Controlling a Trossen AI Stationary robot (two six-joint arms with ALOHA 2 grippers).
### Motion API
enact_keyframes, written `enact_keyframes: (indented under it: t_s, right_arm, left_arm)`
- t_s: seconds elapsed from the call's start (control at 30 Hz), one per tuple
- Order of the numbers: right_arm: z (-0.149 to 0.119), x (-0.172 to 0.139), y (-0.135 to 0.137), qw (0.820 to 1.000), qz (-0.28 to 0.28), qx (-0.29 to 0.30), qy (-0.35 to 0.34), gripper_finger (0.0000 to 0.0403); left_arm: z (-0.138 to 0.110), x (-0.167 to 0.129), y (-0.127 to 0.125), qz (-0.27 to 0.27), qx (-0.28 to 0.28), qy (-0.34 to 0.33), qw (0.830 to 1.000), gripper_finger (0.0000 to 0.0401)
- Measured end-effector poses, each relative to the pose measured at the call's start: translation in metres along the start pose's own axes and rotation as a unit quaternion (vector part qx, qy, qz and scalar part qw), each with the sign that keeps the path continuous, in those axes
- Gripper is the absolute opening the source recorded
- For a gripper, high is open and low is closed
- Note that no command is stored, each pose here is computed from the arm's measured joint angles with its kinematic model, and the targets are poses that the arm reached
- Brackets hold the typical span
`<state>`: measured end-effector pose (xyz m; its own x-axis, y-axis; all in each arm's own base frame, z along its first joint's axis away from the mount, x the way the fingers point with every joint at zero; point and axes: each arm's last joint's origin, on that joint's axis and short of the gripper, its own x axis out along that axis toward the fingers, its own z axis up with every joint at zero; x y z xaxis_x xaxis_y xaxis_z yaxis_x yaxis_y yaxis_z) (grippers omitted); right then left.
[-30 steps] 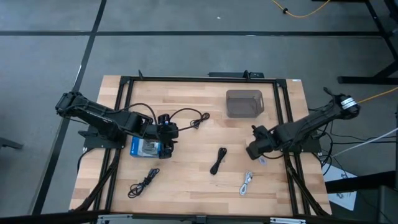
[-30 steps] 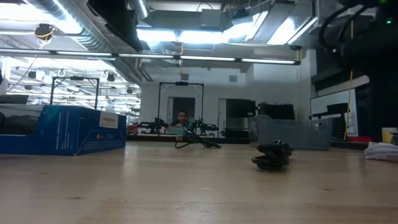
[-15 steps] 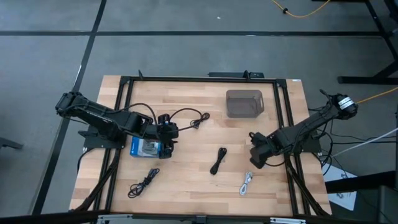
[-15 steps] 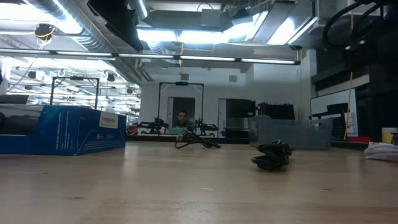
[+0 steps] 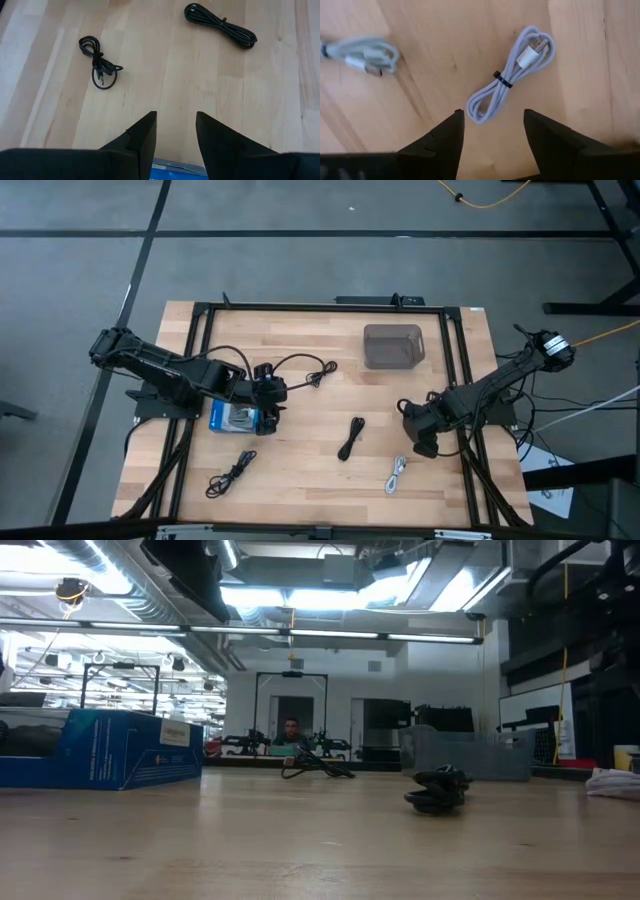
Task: Pick and place USB-C Cables
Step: Put the purple charger cable into the black bin
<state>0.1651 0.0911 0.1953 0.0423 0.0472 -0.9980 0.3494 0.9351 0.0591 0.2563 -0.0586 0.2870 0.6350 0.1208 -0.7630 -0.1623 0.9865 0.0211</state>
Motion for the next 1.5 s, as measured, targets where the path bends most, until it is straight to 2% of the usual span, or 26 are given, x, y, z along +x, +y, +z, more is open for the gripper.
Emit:
enact_keyframes:
  t_s: [0.17, 0.27, 0.7, 1.0, 1.13, 1.3, 1.4, 1.5]
  right_arm:
    - [0.002, 0.000, 0.002, 0.992, 0.004, 0.127, -0.020, 0.0209]
    - [0.005, 0.003, 0.001, 0.985, -0.023, 0.165, -0.046, 0.0209]
    - [0.014, 0.036, 0.010, 0.983, -0.091, 0.162, -0.007, 0.0209]
    - [0.024, 0.063, 0.021, 0.979, -0.097, 0.182, 0.008, 0.0206]
    - [0.026, 0.065, 0.025, 0.978, -0.084, 0.191, 0.018, 0.0162]
    - [0.031, 0.061, 0.031, 0.979, -0.069, 0.190, 0.004, 0.0040]
    - [0.039, 0.055, 0.035, 0.980, -0.074, 0.180, -0.043, 0.0039]
    - [0.046, 0.045, 0.031, 0.972, -0.134, 0.166, -0.098, 0.0039]
  left_arm:
    - [0.000, 0.000, 0.000, 0.002, -0.011, -0.001, 1.000, 0.0130]
    - [0.000, 0.000, 0.001, 0.017, -0.011, -0.006, 1.000, 0.0130]
    - [0.001, 0.000, 0.002, 0.035, -0.011, -0.012, 0.999, 0.0130]
    - [0.001, 0.000, 0.002, 0.035, -0.011, -0.012, 0.999, 0.0131]
    - [0.001, 0.000, 0.002, 0.035, -0.011, -0.012, 0.999, 0.0130]
    - [0.001, 0.000, 0.002, 0.037, -0.011, -0.012, 0.999, 0.0131]
    - [0.001, 0.000, 0.002, 0.041, -0.011, -0.014, 0.999, 0.0131]
    - [0.001, 0.000, 0.003, 0.047, -0.011, -0.016, 0.999, 0.0131]
